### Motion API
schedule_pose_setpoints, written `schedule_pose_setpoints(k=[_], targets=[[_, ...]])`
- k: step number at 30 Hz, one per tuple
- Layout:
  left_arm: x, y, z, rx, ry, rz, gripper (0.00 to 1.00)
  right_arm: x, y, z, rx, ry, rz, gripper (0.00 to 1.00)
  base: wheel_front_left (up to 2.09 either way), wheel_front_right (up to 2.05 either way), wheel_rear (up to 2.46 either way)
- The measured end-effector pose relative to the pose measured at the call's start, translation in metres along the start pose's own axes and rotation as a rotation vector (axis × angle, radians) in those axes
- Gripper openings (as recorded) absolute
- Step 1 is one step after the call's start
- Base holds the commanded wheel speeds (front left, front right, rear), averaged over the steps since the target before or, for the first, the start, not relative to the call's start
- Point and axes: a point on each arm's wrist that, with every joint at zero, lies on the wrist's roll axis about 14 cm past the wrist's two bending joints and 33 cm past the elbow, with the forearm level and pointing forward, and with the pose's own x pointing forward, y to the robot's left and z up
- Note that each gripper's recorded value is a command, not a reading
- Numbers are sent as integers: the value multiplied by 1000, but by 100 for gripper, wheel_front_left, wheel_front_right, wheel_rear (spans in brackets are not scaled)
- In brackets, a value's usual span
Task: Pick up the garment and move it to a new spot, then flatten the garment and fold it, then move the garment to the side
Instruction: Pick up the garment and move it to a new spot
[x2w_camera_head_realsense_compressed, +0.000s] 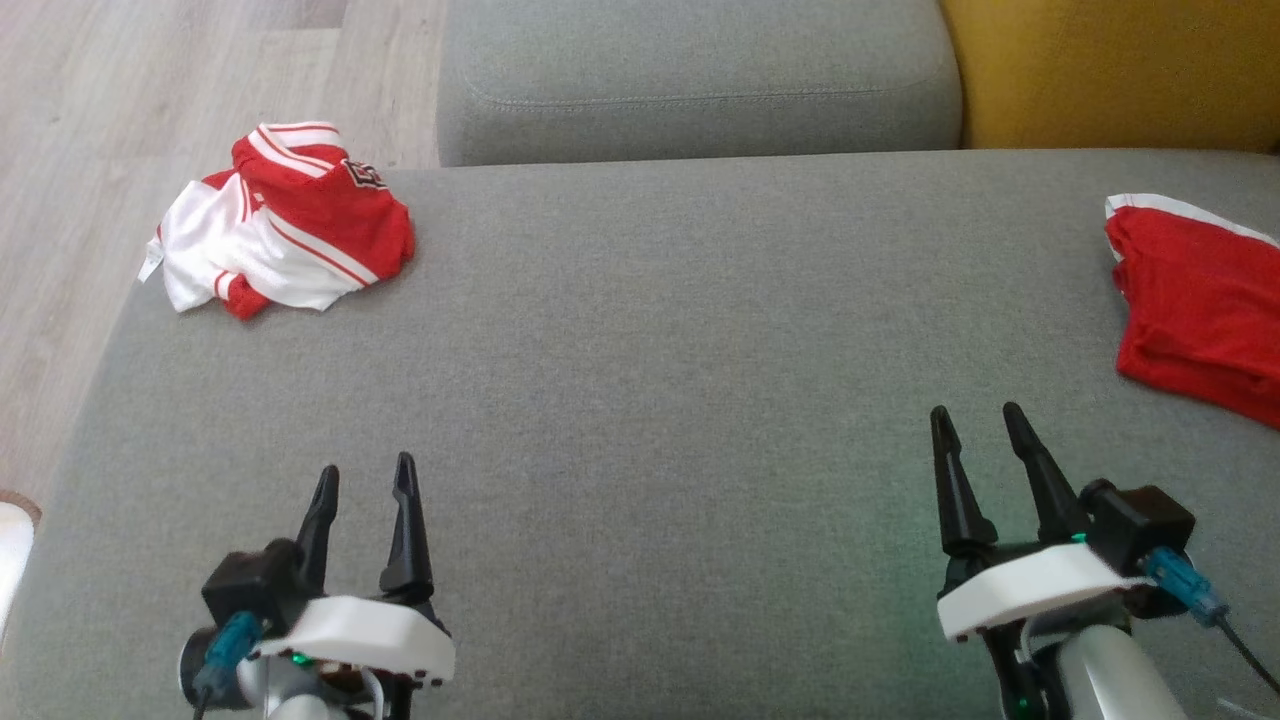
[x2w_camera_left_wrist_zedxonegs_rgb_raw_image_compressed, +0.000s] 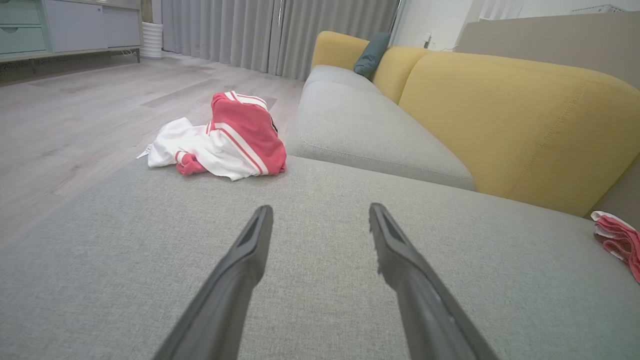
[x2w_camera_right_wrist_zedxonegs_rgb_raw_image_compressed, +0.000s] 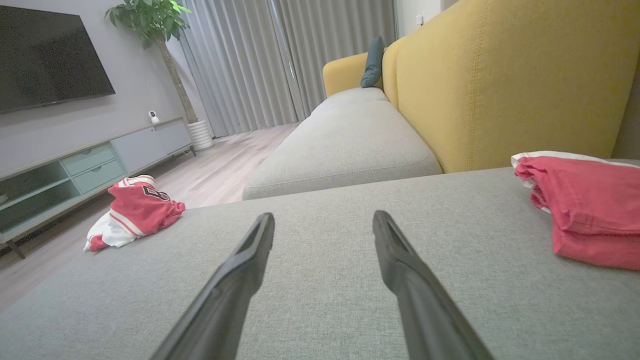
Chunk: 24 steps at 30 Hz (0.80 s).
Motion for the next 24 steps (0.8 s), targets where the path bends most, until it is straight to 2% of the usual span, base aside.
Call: schedule_pose_setpoints(k=[11, 24], targets=[[-10, 9, 3, -1, -10, 30, 100, 0, 19, -11, 1, 39, 57, 100, 0, 0, 0], [-71, 94, 26, 17, -96, 324, 100, 30, 123, -22, -5, 76, 369, 100, 0, 0, 0]])
